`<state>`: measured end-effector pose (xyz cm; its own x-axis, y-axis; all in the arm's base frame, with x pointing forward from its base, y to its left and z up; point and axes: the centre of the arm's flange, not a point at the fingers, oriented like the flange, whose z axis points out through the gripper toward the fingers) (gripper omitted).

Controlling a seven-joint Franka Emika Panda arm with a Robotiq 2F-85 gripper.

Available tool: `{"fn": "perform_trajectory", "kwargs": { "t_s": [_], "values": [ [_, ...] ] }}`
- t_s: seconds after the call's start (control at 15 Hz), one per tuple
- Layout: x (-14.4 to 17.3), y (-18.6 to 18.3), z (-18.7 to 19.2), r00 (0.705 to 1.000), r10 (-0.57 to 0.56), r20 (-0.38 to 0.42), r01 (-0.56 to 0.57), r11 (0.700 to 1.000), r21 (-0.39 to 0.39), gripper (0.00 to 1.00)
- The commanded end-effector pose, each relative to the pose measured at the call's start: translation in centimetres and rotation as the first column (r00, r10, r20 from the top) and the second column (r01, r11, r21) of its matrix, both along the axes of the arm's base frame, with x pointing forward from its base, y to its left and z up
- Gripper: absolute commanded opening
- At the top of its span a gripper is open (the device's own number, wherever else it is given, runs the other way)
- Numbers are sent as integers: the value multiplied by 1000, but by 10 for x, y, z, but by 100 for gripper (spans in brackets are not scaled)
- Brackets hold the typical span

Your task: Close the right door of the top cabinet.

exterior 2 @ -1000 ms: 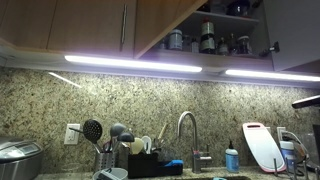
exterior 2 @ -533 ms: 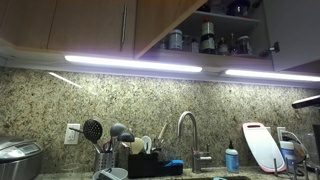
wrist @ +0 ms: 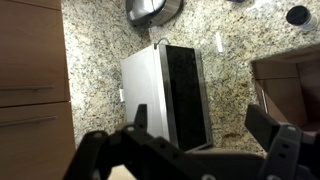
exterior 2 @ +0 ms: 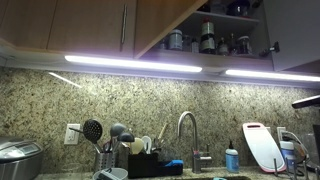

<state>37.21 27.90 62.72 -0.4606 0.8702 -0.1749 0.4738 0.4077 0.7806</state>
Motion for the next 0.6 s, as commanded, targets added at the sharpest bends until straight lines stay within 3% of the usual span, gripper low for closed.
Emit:
{"fn": "perform_trajectory", "kwargs": {
  "t_s": [0.0, 0.4, 0.53],
  "values": [
    [31, -2, 12, 999, 7, 38, -8, 1000, 13, 100],
    [36, -4, -2, 999, -14, 29, 14, 1000, 7, 100],
    [36, -3, -1, 996, -51, 75, 48, 998, 31, 100]
  ]
}}
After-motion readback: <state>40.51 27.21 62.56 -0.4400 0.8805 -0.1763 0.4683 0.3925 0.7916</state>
